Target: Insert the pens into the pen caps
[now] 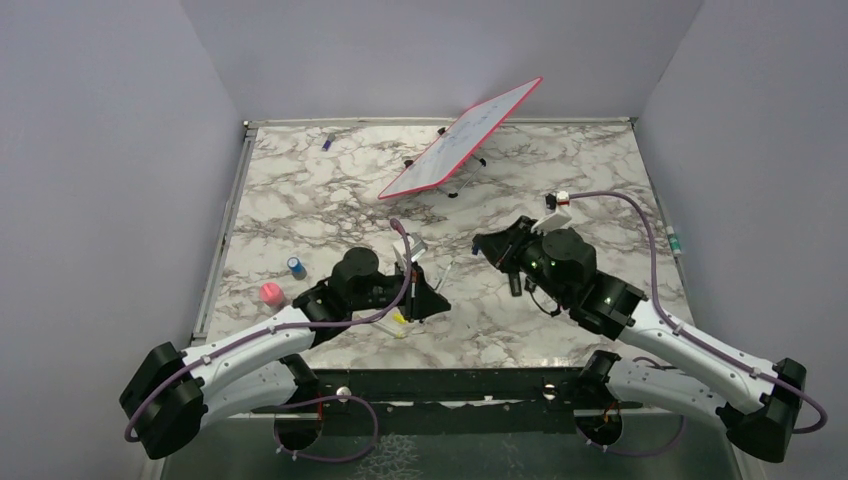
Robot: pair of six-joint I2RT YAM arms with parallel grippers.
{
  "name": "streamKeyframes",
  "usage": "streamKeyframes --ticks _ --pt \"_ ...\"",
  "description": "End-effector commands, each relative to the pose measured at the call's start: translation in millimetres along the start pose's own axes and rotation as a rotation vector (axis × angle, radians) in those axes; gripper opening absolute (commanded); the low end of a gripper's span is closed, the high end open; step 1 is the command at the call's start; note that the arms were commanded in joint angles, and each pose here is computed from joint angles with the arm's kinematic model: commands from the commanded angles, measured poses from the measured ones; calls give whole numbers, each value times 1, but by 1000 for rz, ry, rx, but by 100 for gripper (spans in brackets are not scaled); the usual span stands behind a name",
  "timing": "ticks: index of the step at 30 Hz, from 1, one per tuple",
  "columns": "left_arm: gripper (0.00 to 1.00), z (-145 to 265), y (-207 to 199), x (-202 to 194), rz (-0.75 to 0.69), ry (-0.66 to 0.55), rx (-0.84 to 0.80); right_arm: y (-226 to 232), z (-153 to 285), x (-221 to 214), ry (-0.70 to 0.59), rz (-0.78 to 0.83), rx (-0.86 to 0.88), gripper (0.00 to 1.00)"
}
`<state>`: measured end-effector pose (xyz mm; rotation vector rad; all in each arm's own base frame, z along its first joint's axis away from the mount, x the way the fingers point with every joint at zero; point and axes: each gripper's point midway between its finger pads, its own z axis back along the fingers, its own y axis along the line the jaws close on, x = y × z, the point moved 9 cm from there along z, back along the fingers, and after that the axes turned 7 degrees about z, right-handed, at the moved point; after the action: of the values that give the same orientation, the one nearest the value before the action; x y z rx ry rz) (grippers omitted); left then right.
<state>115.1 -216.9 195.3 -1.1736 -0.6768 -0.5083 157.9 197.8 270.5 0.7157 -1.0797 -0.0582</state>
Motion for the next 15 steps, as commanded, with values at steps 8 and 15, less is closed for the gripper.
streamKeyframes --ticks 8,15 --pt "0 -7 -27 19 -109 -9 -180 33 10 31 -121 -98 200 11" --pt "0 -8 -30 25 -106 -35 -178 32 11 25 -100 -120 224 11"
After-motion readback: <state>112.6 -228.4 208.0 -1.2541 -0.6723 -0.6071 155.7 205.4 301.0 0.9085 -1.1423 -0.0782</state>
